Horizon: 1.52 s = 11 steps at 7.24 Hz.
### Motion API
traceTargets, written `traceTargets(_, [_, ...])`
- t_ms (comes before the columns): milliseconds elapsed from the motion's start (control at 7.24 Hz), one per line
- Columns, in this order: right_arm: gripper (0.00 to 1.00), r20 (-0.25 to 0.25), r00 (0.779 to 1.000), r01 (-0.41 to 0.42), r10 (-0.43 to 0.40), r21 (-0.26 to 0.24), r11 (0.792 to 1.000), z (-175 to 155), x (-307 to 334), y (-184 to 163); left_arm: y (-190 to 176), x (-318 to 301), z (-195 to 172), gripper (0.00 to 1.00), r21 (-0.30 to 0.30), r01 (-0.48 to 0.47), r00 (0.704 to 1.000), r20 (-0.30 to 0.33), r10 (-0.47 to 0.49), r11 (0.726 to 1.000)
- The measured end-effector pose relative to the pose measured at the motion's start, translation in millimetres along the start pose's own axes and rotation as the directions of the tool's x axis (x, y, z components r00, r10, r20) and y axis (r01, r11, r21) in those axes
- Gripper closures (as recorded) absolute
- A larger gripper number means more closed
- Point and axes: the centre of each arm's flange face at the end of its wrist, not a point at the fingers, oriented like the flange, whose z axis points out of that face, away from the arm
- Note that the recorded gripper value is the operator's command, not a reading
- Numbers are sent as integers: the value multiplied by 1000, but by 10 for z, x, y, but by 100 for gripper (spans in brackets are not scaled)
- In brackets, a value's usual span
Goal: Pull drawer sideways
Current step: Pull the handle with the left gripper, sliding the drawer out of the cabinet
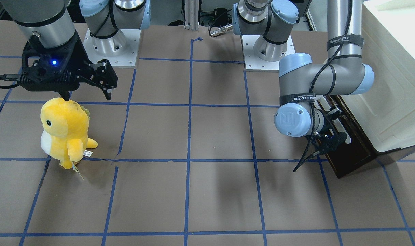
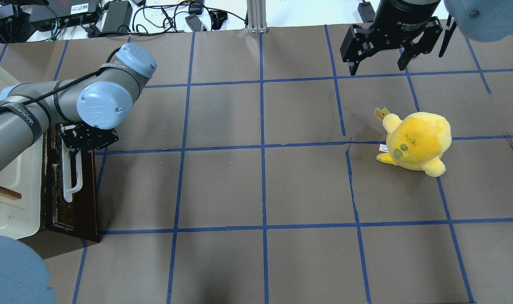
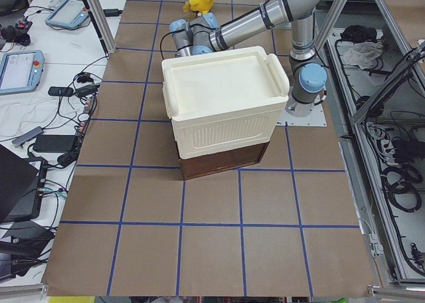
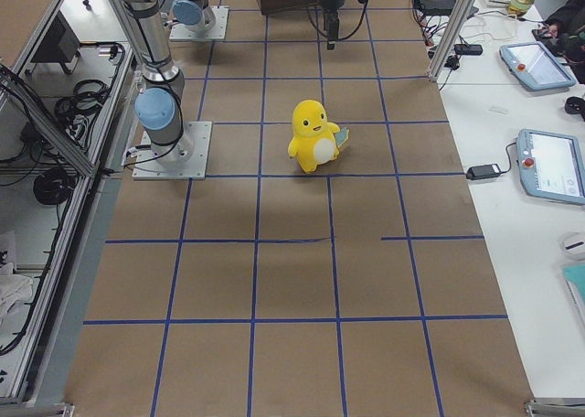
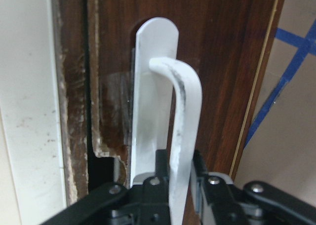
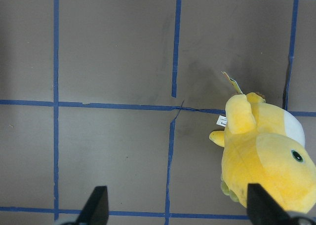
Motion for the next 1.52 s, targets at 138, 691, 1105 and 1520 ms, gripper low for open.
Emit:
traceTargets(138, [0, -1, 1000, 0, 0, 0, 1000, 0, 1, 0, -7, 0, -4, 99, 0, 0, 1000, 0, 0, 1000])
traceTargets(691, [0, -1, 1000, 0, 0, 0, 1000, 0, 1, 0, -61, 42, -20, 99, -11, -7, 1000, 8, 7, 1000])
traceTargets(1105, [0, 0, 1000, 0, 0, 0, 1000, 0, 0, 0, -52, 68, -48, 99, -12, 0, 1000, 10, 0, 1000])
traceTargets(1520, [0, 0, 1000, 0, 0, 0, 1000, 0, 0, 0, -24, 98, -86, 99, -10, 13, 1000, 11, -13, 1000])
